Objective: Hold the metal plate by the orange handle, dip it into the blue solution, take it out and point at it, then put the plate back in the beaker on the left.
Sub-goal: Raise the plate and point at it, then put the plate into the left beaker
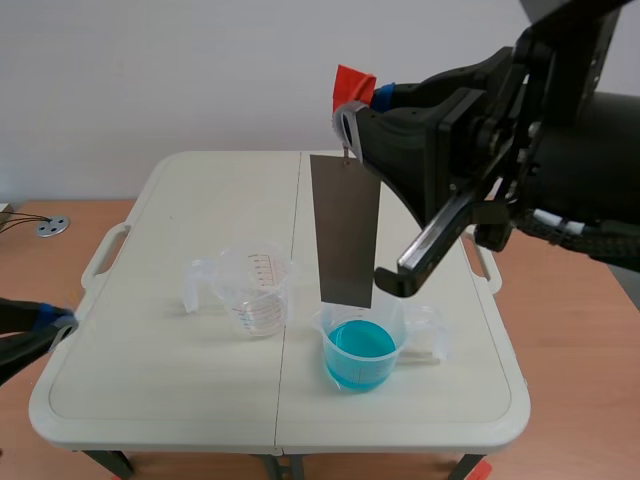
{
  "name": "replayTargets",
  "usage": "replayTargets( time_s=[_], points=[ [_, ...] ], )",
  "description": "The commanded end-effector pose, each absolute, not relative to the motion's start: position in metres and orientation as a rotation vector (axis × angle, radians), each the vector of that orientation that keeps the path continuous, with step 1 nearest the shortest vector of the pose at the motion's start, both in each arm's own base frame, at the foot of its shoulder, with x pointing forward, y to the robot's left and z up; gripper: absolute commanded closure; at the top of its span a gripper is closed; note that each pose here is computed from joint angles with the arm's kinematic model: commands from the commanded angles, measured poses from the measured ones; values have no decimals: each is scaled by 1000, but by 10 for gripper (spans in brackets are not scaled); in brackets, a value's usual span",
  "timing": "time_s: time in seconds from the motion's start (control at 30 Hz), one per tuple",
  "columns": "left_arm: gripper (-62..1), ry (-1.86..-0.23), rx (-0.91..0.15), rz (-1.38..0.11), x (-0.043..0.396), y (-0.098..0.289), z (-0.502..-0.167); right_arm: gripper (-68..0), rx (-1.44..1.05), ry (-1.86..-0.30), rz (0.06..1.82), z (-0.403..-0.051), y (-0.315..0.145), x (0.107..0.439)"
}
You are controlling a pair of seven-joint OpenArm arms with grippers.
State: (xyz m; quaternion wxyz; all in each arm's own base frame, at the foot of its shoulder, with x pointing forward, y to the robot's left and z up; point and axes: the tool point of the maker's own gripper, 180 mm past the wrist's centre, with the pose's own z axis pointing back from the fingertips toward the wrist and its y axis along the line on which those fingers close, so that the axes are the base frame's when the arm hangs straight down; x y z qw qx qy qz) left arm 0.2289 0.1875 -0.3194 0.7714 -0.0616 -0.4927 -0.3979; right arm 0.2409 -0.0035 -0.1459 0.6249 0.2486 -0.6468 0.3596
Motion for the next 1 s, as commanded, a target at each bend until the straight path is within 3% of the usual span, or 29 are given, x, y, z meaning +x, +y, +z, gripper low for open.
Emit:
replayTargets(
  time_s=[0.0,0.23,0.57,0.97],
  points=[
    [-27,-1069,-125,-847,223,192,-319,-15,584,-1528,838,-132,-2,238],
    [-27,-929,-42,-795,176,230,-340,-15,584,-1528,838,-132,-2,238],
    [-27,-695,-80,-761,94,252,-374,-15,577,-1550,848,-127,-2,241],
    [-27,-548,-103,-727,34,272,-390,-15,551,-1650,881,-99,-1,253]
  ],
)
